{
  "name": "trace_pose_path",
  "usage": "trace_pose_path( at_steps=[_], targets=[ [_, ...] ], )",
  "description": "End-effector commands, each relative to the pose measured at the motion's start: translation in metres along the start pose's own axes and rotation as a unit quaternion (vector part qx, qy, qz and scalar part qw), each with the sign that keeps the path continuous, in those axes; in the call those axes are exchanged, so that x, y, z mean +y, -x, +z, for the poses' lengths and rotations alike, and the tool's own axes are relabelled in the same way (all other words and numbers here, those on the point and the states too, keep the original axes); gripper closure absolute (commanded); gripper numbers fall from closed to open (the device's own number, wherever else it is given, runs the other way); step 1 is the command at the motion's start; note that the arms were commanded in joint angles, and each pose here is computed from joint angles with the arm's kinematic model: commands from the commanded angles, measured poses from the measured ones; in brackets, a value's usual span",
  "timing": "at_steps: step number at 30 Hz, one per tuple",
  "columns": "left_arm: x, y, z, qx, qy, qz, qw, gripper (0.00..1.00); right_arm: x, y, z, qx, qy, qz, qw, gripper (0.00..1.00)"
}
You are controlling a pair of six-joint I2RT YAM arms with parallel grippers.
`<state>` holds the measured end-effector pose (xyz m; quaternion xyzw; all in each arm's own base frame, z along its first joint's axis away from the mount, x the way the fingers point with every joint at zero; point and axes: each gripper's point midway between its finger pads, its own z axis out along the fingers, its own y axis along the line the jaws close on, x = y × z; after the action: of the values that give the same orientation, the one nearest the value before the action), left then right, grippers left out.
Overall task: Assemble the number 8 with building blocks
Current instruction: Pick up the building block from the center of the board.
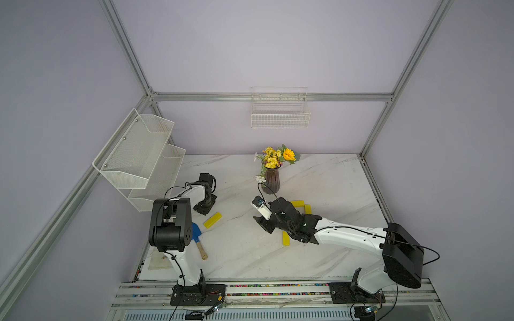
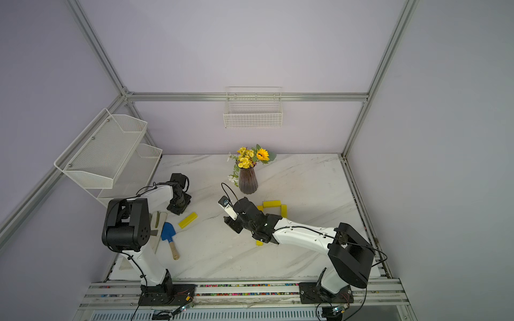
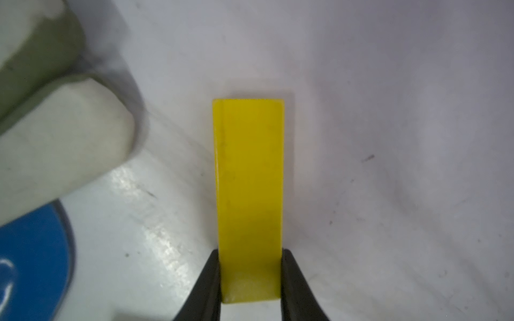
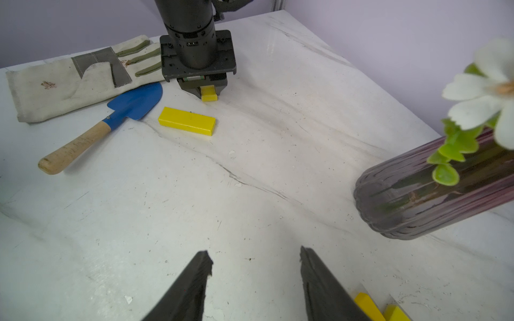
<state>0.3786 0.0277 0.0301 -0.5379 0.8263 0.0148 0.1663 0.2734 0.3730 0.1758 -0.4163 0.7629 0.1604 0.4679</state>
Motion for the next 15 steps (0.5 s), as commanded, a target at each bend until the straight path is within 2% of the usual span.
trace_pose_path(
  at_steps=[1, 10, 15],
  targets=[
    [-0.02, -0.007, -0.032, -0.008, -0.047, 0.037, 0.998, 0.95, -0.015, 0.023, -0.02, -0.034, -0.031, 0.022, 0.999, 0.43],
    [-0.021, -0.027, -0.099, -0.017, -0.12, 0.088, 0.989, 0.94, -0.04, 0.048, -0.071, -0.075, -0.078, 0.058, 0.992, 0.43],
    [-0.004, -0.056, -0.128, 0.003, -0.148, 0.127, 0.981, 0.94, -0.052, 0.064, -0.103, -0.1, -0.098, 0.078, 0.987, 0.43]
  ],
)
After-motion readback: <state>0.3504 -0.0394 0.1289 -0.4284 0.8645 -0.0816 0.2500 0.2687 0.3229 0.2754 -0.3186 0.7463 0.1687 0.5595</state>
